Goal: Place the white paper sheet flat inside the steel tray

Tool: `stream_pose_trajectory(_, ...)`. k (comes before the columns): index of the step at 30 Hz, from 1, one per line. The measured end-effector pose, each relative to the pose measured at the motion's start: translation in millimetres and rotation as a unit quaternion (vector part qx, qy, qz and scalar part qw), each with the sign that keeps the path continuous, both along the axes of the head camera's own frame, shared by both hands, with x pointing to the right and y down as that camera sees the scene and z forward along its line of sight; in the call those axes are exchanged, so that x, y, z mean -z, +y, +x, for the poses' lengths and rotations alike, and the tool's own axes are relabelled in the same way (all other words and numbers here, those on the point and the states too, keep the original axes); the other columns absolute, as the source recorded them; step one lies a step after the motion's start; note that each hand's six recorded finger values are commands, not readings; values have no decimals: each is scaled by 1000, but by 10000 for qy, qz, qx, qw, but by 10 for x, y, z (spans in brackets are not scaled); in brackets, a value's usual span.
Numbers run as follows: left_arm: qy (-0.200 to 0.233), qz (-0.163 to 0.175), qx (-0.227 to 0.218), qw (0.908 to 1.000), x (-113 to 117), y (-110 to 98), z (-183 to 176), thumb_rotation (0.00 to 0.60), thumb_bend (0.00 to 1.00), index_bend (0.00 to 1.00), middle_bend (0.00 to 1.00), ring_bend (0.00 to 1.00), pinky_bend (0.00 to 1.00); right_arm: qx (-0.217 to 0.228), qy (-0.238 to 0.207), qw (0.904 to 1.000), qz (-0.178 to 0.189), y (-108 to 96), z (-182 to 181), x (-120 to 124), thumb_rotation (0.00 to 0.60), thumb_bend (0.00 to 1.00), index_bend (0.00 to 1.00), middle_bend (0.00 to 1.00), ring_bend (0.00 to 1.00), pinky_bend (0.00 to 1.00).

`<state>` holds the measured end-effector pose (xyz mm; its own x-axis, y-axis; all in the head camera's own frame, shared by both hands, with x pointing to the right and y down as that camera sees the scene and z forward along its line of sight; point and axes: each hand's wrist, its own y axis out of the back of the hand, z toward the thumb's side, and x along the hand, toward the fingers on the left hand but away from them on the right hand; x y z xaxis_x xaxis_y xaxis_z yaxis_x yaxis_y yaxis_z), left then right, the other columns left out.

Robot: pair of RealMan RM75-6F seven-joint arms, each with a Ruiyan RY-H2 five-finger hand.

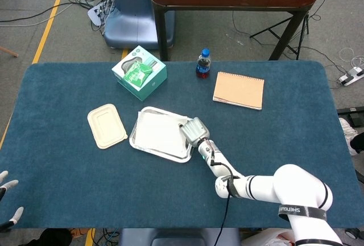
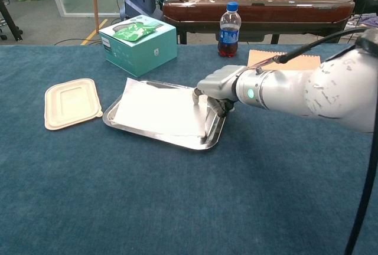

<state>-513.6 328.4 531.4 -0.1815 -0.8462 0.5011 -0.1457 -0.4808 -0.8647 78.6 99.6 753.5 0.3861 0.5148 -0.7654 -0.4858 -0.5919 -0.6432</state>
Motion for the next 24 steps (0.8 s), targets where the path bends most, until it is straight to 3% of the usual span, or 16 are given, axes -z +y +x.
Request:
stream_pose_trajectory(15,38,-28,-69,10000,-34,-29,28,600,243,248,91,97,0,-62,-122,9996,-240,223,150,86,600,1000,178,873,846,904)
stream_pose_trajectory(24,36,-27,-83,10000,-29,-37,33,600,242,249,91,97,0,-185,-307,9990,-280,246,174,161,600,1000,175,873,847,904)
